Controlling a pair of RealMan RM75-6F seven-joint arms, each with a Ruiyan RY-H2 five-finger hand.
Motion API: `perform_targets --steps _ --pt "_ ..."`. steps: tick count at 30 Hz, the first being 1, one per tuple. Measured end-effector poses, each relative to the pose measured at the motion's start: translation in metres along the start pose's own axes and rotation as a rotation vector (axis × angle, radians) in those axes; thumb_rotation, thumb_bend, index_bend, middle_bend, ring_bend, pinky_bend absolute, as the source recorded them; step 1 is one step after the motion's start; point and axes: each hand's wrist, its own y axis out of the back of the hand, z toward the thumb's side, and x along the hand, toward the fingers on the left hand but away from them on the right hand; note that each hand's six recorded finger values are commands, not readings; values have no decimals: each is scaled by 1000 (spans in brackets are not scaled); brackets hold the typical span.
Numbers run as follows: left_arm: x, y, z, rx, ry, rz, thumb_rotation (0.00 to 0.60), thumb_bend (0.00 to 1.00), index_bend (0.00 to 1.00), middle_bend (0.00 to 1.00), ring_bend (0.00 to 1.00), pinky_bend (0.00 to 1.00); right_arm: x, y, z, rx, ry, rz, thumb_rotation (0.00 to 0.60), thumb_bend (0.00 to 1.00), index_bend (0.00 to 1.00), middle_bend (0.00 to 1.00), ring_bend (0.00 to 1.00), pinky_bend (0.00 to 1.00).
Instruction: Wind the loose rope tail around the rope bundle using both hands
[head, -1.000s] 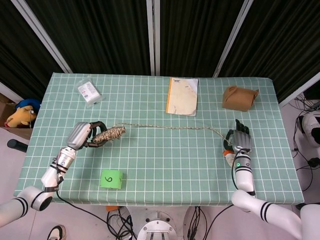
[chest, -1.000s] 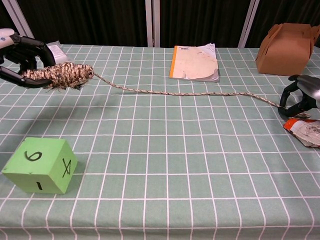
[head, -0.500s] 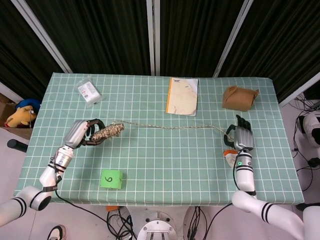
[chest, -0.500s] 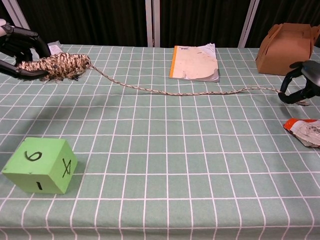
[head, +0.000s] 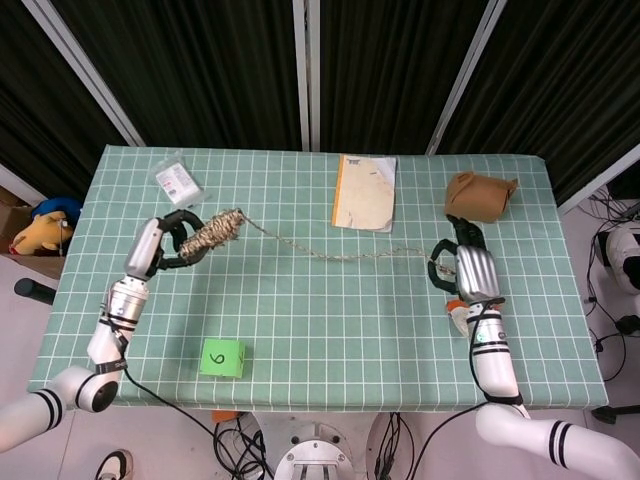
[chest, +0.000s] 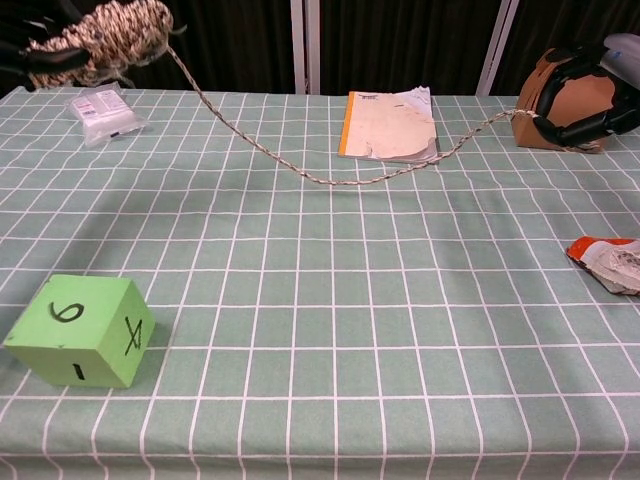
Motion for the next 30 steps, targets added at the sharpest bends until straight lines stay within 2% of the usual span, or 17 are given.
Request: perform_targets --steps 4,9,15,21,25,30 --pt "8 1 10 -38 25 38 600 478 733 736 697 725 11 -1 19 -9 84 19 600 592 883 101 0 0" --pt "12 -10 19 -5 43 19 600 478 746 753 716 747 22 1 56 -34 220 38 600 588 890 104 0 0" --pt "17 -39 35 16 47 -13 600 478 749 756 722 751 21 6 101 -19 338 58 600 588 892 105 0 0" --pt "23 -72 57 -16 17 -59 600 478 749 756 722 751 15 12 152 35 465 53 600 579 896 105 0 0" --pt "25 -88 69 -43 -2 -67 600 479 749 757 722 751 10 13 181 33 518 70 600 574 896 105 0 0" --pt "23 -106 76 -51 -13 -104 600 479 750 757 722 751 -1 22 214 -8 561 55 600 575 899 108 0 0"
